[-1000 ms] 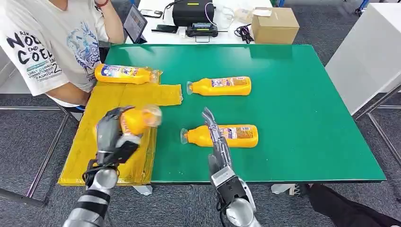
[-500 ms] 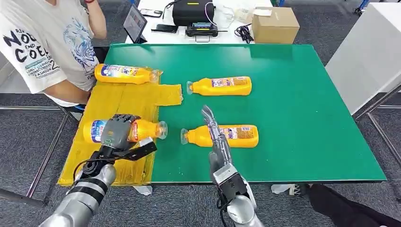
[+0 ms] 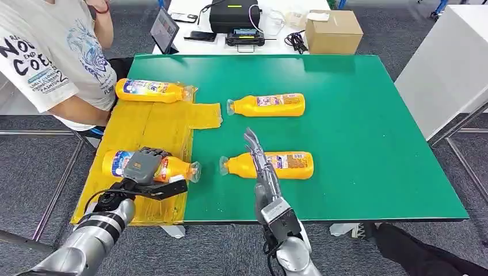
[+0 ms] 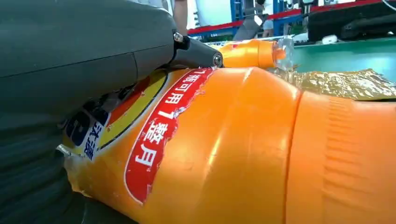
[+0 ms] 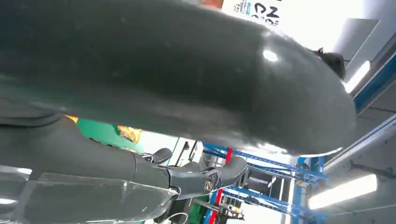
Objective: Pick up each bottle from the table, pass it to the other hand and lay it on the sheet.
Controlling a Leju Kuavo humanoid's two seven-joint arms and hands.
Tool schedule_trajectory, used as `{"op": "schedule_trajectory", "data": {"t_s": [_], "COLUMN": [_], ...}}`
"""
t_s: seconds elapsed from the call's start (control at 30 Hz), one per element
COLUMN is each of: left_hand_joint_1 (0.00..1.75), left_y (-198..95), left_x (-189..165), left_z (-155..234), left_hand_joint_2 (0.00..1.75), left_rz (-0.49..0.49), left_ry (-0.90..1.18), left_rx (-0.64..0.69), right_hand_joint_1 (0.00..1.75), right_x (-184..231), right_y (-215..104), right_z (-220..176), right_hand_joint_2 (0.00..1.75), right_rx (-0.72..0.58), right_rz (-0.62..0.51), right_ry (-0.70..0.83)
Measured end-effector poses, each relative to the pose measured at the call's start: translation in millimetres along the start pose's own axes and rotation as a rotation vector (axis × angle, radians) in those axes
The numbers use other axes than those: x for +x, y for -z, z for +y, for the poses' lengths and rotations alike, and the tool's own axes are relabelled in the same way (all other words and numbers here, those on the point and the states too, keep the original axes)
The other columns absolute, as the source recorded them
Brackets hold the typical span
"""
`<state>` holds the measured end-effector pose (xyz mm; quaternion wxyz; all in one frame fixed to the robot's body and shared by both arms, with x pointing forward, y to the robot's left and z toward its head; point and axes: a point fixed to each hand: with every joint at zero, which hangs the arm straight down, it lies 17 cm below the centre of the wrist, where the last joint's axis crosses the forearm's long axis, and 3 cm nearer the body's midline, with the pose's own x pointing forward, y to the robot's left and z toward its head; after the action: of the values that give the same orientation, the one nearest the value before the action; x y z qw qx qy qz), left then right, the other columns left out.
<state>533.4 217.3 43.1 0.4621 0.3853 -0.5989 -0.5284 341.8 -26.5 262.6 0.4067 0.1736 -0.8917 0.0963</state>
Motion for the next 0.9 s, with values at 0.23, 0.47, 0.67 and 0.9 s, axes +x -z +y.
{"op": "schedule_trajectory", "data": {"t_s": [0.23,0.47,0.67,0.9], "left_hand_joint_1": [0.0,0.0,0.0,0.0], "left_y": [2,-2,-9,-19], "left_x": [-3,0,1,17], "left_z": [-12,-30,-39,-37], "left_hand_joint_2": [1.75,0.0,0.0,0.0], "left_rz": [0.006,0.013,0.02,-0.062], "left_ry": [-0.071,-0.271,-0.427,-0.714], "left_rx": [-0.094,-0.228,-0.296,-0.341], "right_hand_joint_1": [0.0,0.0,0.0,0.0], "right_x": [-4,-13,-24,-38], "right_y": [-1,-4,-5,-6], "right_z": [2,6,10,14], "right_hand_joint_2": [0.0,0.0,0.0,0.0], "right_rx": [0.01,0.021,0.034,0.05], "right_rz": [0.014,0.045,0.075,0.112], "right_ry": [-0.001,0.001,0.012,0.021]}}
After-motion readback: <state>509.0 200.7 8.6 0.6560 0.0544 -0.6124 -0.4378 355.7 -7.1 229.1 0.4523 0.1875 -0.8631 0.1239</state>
